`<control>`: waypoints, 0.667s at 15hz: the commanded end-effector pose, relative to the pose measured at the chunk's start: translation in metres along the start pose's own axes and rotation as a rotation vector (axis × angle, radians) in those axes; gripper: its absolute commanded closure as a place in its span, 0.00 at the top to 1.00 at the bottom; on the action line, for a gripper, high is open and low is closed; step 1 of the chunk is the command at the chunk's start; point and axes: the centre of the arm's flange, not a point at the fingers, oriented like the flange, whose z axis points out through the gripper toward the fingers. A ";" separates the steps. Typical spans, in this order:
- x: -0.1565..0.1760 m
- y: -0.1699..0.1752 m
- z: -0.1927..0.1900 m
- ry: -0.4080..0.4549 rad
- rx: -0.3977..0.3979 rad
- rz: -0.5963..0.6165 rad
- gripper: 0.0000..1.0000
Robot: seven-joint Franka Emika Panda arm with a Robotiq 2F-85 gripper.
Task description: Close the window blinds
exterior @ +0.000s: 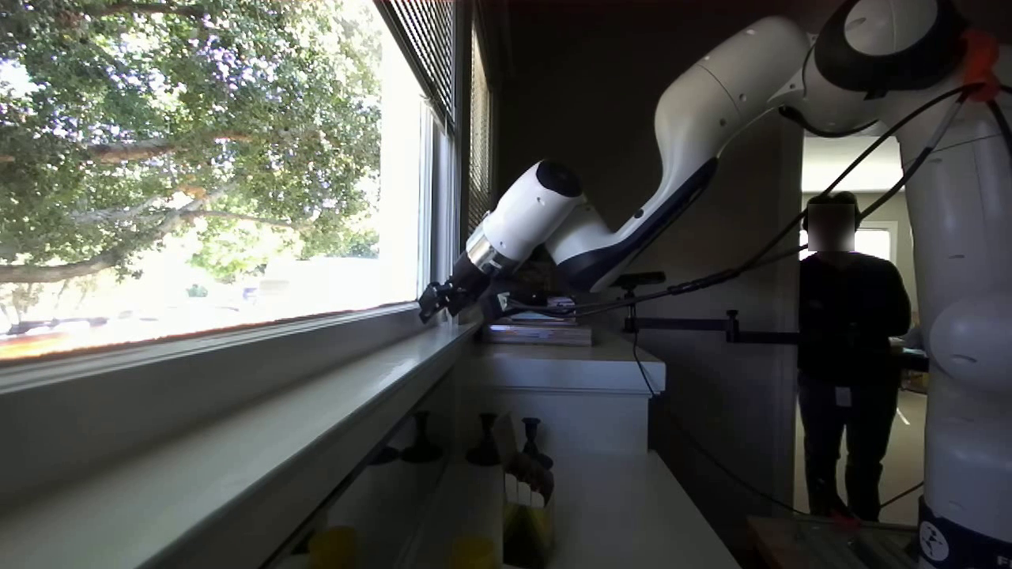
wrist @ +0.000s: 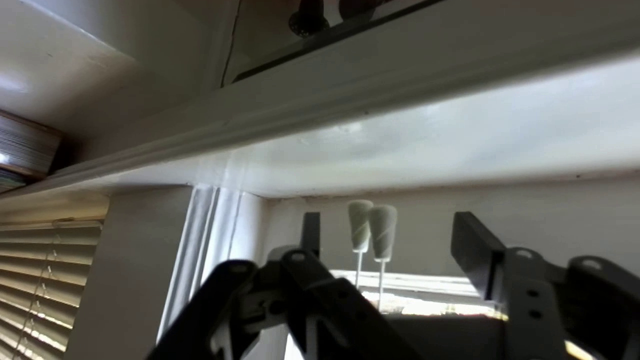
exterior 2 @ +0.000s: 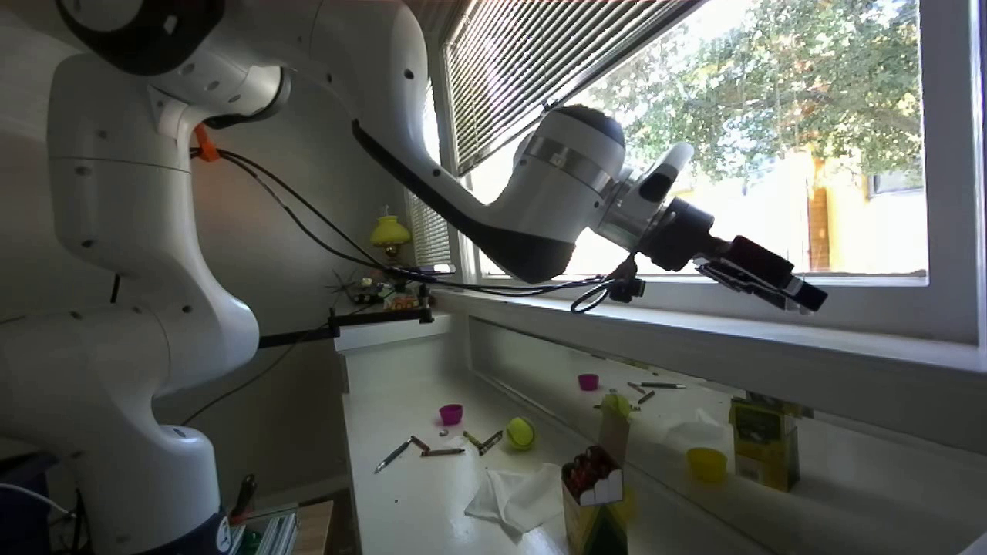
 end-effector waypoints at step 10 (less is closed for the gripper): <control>0.006 0.005 -0.010 0.049 -0.059 -0.002 0.96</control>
